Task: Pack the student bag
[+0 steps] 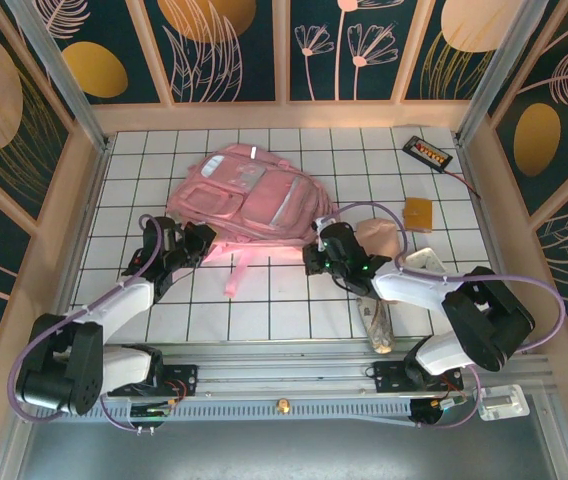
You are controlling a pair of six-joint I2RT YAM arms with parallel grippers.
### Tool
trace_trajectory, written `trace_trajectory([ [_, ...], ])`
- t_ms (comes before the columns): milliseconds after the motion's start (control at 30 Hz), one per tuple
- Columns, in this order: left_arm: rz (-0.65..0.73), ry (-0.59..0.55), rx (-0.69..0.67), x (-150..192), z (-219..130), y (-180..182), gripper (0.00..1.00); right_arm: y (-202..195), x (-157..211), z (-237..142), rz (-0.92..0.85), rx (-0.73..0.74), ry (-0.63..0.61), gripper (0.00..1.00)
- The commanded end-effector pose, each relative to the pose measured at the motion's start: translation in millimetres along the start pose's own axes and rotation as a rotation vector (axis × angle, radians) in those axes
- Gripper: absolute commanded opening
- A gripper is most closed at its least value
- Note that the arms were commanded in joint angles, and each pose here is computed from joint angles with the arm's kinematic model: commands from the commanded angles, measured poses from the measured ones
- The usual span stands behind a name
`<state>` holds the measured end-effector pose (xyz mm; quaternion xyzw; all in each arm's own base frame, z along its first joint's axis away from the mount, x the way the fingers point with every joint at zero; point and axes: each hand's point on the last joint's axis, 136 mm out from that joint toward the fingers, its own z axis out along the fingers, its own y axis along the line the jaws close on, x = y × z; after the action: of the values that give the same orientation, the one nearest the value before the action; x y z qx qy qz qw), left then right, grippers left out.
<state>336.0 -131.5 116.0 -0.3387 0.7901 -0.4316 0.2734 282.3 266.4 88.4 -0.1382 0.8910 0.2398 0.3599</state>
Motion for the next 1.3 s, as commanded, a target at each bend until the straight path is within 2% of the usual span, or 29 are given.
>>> trace_trajectory([
  [0, 0.083, -0.058, 0.063, -29, 7, -31, 0.20, 19, 13, 0, -0.039, -0.030, 0.037, 0.00],
  [67, 0.098, -0.055, 0.045, -41, 19, -33, 0.28, 38, 24, 5, -0.047, -0.063, 0.065, 0.00],
  [133, 0.114, -0.044, 0.025, -55, 33, -35, 0.42, 55, 33, 13, -0.034, -0.086, 0.092, 0.00],
  [233, 0.098, -0.025, 0.024, -72, 46, -32, 0.72, 86, 39, 27, -0.010, -0.152, 0.135, 0.00],
  [333, 0.097, -0.003, 0.009, -70, 44, -24, 0.98, 114, 37, 39, -0.010, -0.204, 0.153, 0.00],
  [533, 0.135, -0.008, -0.074, -45, 5, 4, 0.99, 138, 37, 58, -0.030, -0.254, 0.194, 0.00],
  [700, 0.082, 0.041, -0.068, -17, -19, 17, 0.99, 141, 38, 63, -0.048, -0.261, 0.210, 0.00],
  [933, -0.029, 0.141, 0.009, 16, -21, 12, 0.99, 135, 39, 64, -0.031, -0.262, 0.219, 0.00],
  [1033, -0.016, 0.184, 0.018, 34, -15, 6, 0.99, 132, 40, 64, -0.026, -0.262, 0.224, 0.00],
  [1267, -0.076, 0.166, 0.075, 48, -15, 5, 0.99, 129, 33, 60, -0.024, -0.269, 0.216, 0.00],
])
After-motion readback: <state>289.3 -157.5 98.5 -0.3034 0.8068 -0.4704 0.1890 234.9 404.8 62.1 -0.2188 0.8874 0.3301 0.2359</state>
